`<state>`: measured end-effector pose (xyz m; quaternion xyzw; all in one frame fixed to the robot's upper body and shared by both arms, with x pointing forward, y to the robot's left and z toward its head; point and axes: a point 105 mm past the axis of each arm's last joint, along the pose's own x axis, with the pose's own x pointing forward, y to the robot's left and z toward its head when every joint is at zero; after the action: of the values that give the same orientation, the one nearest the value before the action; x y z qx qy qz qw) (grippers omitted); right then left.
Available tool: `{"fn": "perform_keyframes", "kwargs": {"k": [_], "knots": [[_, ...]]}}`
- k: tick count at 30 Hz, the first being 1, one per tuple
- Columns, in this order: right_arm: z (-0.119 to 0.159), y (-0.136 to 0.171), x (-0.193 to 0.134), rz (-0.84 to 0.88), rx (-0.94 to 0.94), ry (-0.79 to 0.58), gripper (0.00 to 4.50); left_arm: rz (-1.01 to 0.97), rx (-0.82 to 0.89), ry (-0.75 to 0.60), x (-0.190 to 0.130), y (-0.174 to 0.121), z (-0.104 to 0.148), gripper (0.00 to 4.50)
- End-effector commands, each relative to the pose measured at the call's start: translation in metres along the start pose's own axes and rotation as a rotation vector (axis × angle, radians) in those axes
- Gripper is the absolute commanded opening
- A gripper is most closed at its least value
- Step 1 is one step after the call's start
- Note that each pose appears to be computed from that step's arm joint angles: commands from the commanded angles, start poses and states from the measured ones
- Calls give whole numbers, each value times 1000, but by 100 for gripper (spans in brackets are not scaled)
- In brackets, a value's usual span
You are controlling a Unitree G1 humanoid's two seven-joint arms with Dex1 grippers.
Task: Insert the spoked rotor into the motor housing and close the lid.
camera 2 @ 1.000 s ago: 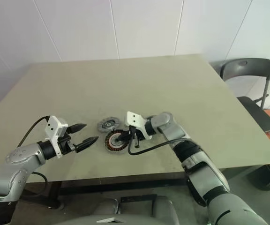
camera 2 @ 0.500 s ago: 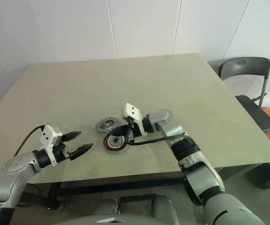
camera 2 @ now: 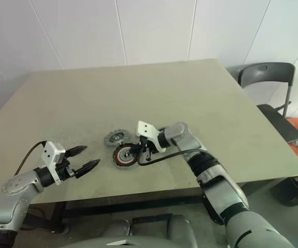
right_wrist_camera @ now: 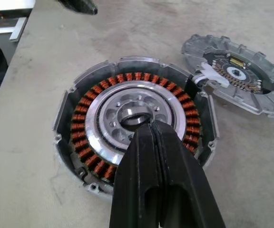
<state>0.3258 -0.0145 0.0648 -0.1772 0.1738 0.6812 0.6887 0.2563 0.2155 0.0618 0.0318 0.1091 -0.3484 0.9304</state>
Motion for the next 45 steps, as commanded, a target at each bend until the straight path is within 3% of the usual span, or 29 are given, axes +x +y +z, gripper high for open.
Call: {"fn": "perform_keyframes", "kwargs": {"k": [1, 10, 18, 25, 29, 36, 45], "knots": [[27, -4, -5, -4, -28, -95, 2, 11, 47, -42, -1, 6, 12, 450], [54, 3, -6, 36, -47, -202, 2, 11, 52, -49, -1, 7, 13, 450], [61, 8, 7, 44, -131, -137, 2, 2, 56, -65, -2, 6, 14, 450], [49, 8, 11, 42, -212, -16, 2, -5, 65, -76, 0, 2, 17, 450], [21, -3, 0, -7, -172, 62, 2, -7, 69, -80, 0, -2, 20, 450], [9, -6, -4, -22, -118, 59, 2, -32, 90, -105, 6, -6, 37, 450], [64, 4, -3, 32, -152, -136, 2, -72, 112, -91, 6, -13, 47, 450]]}}
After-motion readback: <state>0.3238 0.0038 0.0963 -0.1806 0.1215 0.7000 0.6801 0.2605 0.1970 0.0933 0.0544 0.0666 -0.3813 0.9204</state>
